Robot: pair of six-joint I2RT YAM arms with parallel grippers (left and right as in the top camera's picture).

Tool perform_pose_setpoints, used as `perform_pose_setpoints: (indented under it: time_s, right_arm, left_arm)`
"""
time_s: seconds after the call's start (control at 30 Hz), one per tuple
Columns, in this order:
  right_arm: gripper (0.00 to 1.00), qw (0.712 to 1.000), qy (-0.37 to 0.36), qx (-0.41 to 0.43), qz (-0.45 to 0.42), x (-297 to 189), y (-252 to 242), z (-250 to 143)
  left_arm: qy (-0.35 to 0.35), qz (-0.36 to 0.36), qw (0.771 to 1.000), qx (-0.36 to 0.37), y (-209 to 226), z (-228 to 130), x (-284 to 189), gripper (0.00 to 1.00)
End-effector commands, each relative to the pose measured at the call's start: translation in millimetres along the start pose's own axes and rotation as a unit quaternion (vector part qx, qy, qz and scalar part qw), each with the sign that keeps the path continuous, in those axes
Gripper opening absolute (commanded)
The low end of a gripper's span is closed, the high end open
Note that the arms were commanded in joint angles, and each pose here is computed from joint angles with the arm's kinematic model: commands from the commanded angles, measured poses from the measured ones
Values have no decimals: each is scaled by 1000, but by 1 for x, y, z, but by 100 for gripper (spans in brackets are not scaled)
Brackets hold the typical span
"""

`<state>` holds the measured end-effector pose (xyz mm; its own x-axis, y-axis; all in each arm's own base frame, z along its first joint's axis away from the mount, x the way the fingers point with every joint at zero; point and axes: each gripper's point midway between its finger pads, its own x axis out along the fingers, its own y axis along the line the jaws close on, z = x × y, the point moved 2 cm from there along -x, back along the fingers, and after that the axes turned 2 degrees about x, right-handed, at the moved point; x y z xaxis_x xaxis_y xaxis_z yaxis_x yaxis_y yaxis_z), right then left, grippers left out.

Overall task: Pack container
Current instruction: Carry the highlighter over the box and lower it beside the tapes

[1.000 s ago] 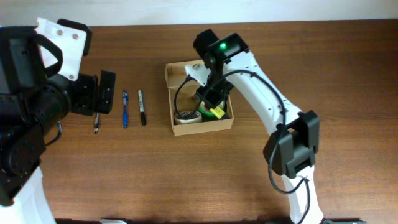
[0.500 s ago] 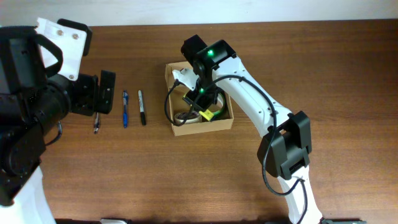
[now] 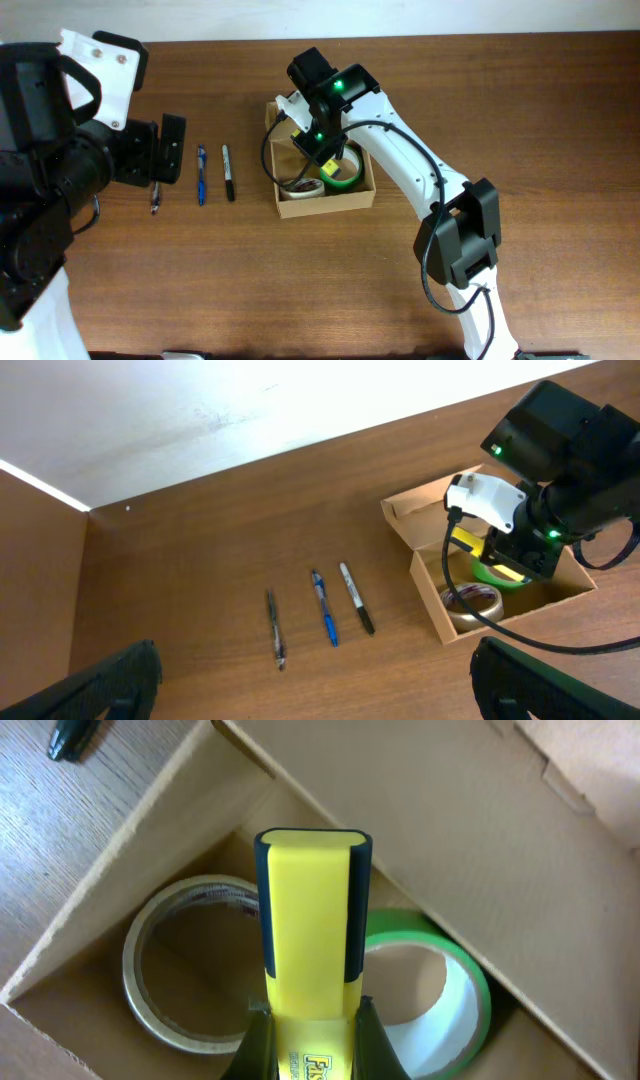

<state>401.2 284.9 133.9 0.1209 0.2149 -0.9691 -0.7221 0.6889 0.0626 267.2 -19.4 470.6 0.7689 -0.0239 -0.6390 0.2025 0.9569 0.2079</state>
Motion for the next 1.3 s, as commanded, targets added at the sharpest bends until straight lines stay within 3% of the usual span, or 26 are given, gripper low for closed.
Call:
perform_pose_setpoints:
  time_s: [0.0,0.2,0.47,0.53,0.6,0.7,0.83,1.07,1.23,1.27]
  right_arm:
    - [4,1000,29,12,-2,14,1,-12]
    - [4,997,78,22,7,37,3,-38]
    - [5,997,79,22,7,40,3,-40]
    - [11,997,78,22,6,40,3,-39]
    - [27,997,77,22,6,40,3,-39]
    - [39,997,75,22,6,40,3,-38]
    - [50,997,77,23,6,38,4,-39]
    - [54,998,46,36,-2,8,3,-21]
    - [56,999,-35,28,-30,-67,1,8]
    - [63,997,-55,30,-45,-88,-1,12]
  left_arm:
    - [0,-5,1000,9,-2,0,0,99]
    - [0,-5,1000,9,-2,0,0,99]
    - [-1,-5,1000,10,-2,1,0,99]
    - [-1,-5,1000,10,-2,1,0,99]
    - [-1,-5,1000,10,-2,1,0,99]
    - [-1,-5,1000,10,-2,1,0,99]
    - [-2,-5,1000,9,-2,1,0,99]
    - [-4,-4,1000,10,-2,2,0,99]
    - [-4,-2,1000,15,-1,2,1,99]
    - [-5,-2,1000,15,-1,3,1,99]
